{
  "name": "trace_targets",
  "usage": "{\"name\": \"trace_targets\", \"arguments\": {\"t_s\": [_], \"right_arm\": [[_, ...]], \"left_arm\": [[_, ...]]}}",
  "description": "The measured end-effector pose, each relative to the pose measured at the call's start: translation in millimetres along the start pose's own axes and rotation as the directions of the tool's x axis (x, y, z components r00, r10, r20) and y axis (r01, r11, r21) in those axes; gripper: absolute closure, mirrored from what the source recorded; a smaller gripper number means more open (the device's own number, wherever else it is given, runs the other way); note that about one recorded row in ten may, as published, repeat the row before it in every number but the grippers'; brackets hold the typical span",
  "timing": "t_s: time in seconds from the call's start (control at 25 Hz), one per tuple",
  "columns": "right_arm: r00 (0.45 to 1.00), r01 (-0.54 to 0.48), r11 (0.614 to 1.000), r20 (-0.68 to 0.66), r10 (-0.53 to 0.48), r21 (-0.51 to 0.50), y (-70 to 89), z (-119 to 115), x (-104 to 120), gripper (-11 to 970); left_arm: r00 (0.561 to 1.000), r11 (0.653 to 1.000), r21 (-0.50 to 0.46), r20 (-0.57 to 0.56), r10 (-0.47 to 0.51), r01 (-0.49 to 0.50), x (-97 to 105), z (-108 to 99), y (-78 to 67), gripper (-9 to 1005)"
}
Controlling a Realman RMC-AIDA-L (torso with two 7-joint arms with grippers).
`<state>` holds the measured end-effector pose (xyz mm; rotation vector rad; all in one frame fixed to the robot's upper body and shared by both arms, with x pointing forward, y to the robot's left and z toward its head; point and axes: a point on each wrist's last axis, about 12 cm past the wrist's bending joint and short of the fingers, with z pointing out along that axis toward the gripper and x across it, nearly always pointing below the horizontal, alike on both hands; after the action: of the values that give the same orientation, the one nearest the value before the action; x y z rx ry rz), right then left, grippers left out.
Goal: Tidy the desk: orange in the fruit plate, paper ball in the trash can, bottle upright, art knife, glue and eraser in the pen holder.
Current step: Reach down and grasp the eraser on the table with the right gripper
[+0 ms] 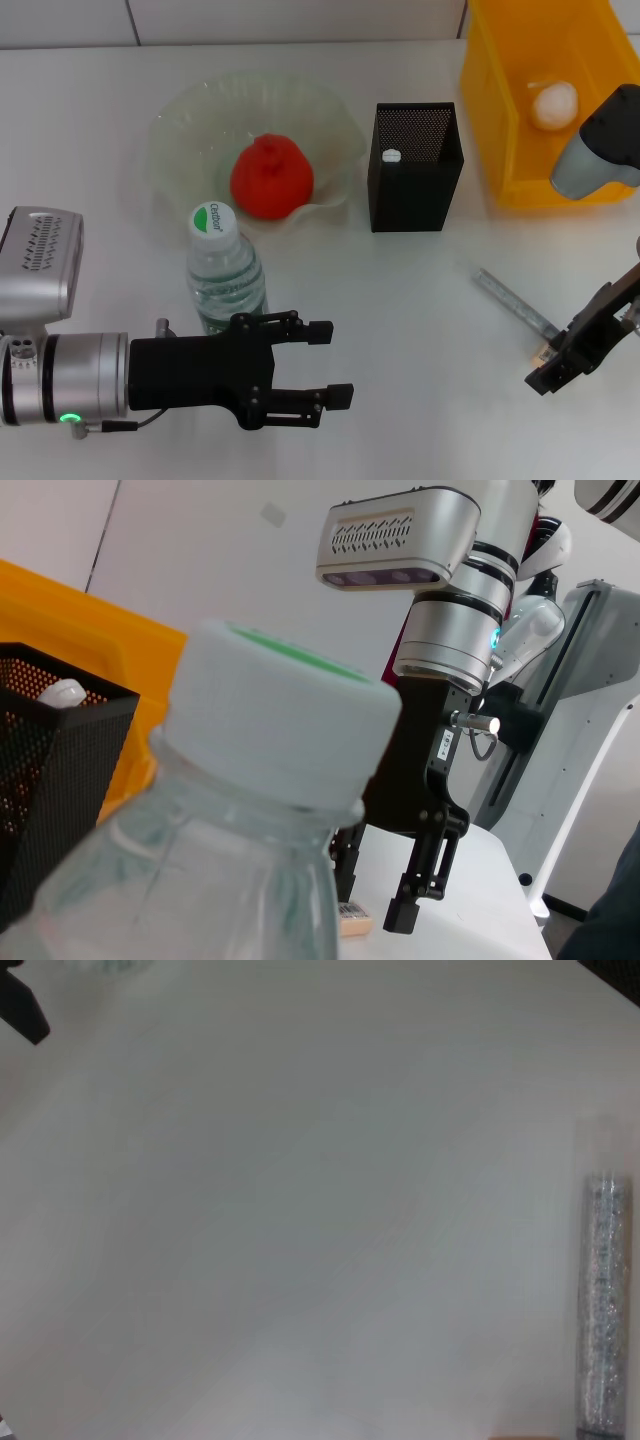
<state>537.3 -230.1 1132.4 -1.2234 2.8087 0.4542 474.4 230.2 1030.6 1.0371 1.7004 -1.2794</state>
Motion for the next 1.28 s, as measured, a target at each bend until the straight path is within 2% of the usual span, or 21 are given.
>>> {"name": "trace_targets", "arguments": {"t_s": [1.28], "right_arm": [[1.000,-0.007,1.000,-0.008,0.007,0.013,-1.7,-0.6,1.2,328]], "left_arm": [[1.000,1.000,0.001,-0.001,-0.006,0.006,1.4,0.3,-0.7,197]]}}
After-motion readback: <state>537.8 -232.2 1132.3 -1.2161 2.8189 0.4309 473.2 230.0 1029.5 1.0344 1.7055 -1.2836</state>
